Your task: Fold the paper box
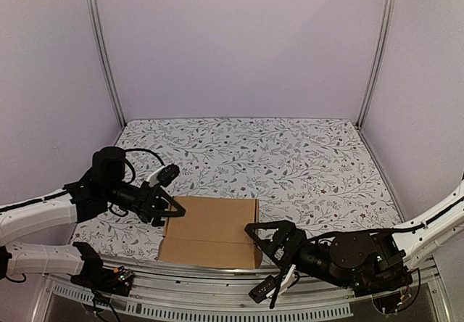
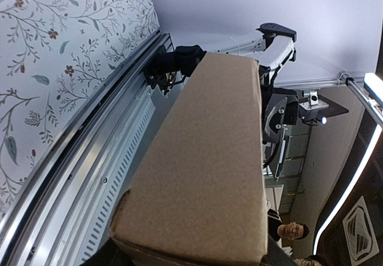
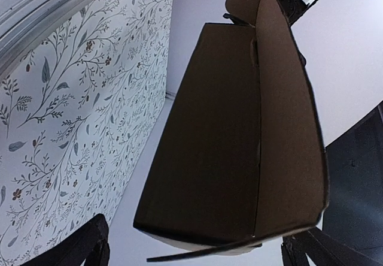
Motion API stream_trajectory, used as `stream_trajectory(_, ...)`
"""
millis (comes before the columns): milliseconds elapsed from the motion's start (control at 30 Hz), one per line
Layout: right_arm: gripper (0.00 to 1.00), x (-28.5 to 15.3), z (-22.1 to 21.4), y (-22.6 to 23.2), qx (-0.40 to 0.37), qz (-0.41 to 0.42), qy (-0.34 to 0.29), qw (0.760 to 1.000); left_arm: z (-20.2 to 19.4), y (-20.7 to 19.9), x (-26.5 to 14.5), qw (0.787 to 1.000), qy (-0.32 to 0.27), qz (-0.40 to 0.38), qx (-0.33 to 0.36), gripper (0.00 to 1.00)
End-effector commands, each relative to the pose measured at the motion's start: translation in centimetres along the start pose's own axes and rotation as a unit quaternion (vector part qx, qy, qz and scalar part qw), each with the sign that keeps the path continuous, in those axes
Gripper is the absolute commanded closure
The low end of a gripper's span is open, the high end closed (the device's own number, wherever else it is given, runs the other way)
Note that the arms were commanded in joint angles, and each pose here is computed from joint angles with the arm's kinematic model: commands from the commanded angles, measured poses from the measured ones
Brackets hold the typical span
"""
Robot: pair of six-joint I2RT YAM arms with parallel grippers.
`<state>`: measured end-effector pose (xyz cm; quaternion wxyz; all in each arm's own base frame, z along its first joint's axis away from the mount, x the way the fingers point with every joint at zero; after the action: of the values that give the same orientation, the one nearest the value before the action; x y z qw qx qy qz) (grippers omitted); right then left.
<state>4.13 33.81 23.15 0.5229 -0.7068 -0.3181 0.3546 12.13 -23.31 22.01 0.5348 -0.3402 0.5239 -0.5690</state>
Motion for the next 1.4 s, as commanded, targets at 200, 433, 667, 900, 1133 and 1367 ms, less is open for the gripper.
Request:
stream_trajectory(200,0.01,0.8,1.2,-2.1,-0.036,-0.063,0.012,0.997,-0.7,-0.5,-0.1,0.999,0.014,-0.025,0.029,0.53)
stream_trajectory(433,0.13,1.0,1.3,-2.5,-0.038,-0.069,0.019,0.997,-1.0,-0.5,0.1,0.999,0.021,-0.025,0.032,0.53)
stream_trajectory(667,0.35,1.1,1.2,-2.5,-0.033,-0.067,0.025,0.997,-1.3,0.2,0.2,0.999,0.022,-0.019,0.028,0.53)
stream_trajectory(900,0.53,1.2,1.1,-2.4,-0.034,-0.064,0.029,0.997,-1.4,0.4,0.3,0.999,0.021,-0.013,0.027,0.41)
stream_trajectory(1133,0.57,1.1,0.8,-2.5,-0.018,-0.064,0.038,0.997,-1.1,0.3,0.2,0.999,0.007,-0.001,0.036,0.13)
stream_trajectory(1367,0.59,0.7,-0.1,-1.8,0.061,-0.034,0.052,0.996,-0.3,-1.2,-1.2,0.993,-0.047,0.063,0.083,0.0)
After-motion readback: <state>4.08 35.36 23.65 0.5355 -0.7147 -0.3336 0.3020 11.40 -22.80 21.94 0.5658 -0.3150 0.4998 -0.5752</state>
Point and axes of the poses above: each gripper's point midway between its finger pads, its own x axis out along the fingers, its own y axis along the line the jaws close on, z = x × y, the point moved 4 cm from there along -x, back along the fingers, and after that the axes turned 1 degree about x, right-handed, at the moved point
